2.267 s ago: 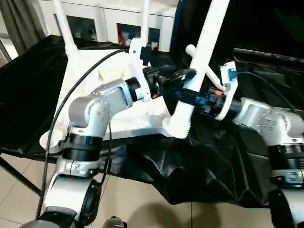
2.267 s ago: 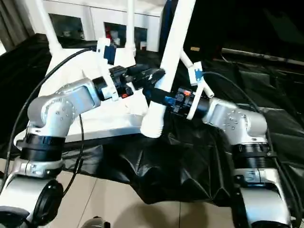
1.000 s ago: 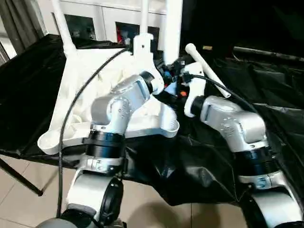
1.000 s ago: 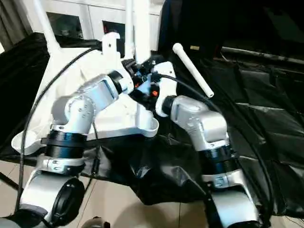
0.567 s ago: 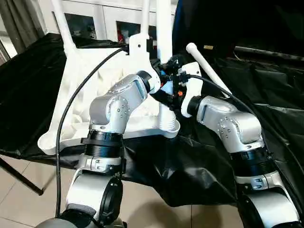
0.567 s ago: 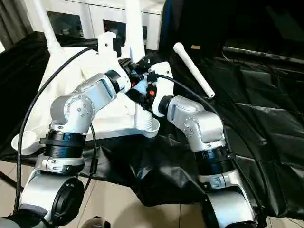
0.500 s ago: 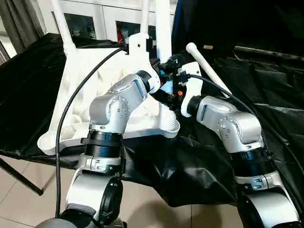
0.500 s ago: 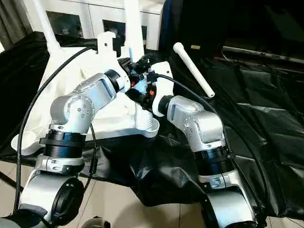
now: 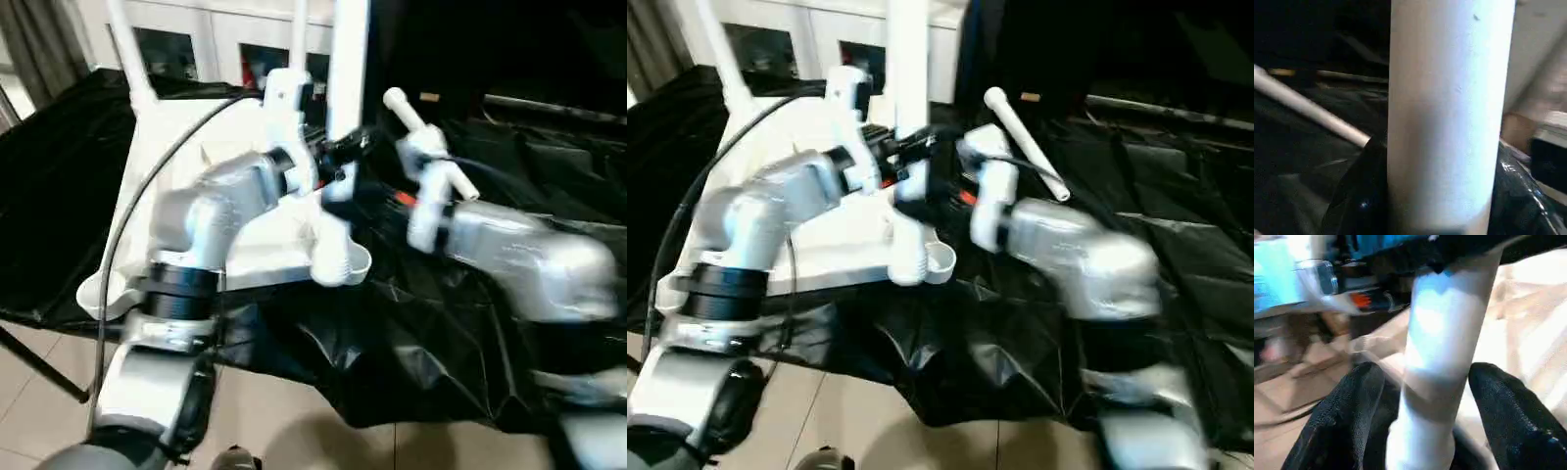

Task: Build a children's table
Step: Insert table leg to table base

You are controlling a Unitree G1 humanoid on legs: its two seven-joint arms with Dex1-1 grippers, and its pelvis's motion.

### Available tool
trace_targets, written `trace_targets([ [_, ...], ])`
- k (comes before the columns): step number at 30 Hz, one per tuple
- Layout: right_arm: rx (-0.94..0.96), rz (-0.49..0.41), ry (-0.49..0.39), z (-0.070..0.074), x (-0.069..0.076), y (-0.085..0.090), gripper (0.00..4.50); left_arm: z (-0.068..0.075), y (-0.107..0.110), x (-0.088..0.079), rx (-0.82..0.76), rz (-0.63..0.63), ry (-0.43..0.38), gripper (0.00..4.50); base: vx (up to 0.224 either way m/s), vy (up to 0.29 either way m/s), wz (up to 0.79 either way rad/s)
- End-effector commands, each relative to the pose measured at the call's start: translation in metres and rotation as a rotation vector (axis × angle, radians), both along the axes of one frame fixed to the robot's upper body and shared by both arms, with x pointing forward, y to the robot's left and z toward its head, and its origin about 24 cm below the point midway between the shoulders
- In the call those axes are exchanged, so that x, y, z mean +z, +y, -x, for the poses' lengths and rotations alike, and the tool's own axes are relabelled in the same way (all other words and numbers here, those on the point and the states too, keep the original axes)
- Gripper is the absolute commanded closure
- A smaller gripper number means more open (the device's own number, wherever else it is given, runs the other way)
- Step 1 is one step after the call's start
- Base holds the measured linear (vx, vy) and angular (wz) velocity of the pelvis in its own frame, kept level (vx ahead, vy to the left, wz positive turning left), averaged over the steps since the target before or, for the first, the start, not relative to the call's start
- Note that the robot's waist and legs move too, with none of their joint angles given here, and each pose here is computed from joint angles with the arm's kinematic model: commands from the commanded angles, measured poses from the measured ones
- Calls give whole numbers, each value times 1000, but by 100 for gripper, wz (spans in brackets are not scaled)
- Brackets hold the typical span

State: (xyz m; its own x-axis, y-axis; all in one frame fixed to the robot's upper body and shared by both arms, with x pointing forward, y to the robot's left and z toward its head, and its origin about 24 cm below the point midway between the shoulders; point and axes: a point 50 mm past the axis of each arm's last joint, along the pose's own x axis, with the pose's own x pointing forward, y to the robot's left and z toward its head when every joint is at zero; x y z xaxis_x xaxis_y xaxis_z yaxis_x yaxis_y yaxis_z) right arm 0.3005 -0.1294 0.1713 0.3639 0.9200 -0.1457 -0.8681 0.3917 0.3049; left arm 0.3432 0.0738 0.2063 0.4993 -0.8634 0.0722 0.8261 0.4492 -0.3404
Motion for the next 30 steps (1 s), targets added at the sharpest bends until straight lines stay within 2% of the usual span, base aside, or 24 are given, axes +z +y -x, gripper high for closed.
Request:
trace_targets([
  [1,98,-34,6,11,8,1,135,6,-1,11,-64,50,-12,263,0,0,0],
  [7,170,0,41,19,4,-1,135,22,-6,26,-246,163,9,263,0,0,0],
  [15,211,8,96,24,-3,2,135,28,-6,31,-308,241,27,264,0,0,0],
  [18,203,-10,111,23,-3,2,168,29,-6,29,-308,233,32,264,0,0,0],
  [20,204,-12,113,23,-3,2,172,29,-6,29,-308,233,34,264,0,0,0],
  [23,199,-20,123,23,-3,3,210,30,-6,28,-299,233,39,264,0,0,0],
  [30,177,-48,133,22,-4,4,254,31,-6,25,-287,235,46,264,0,0,0],
])
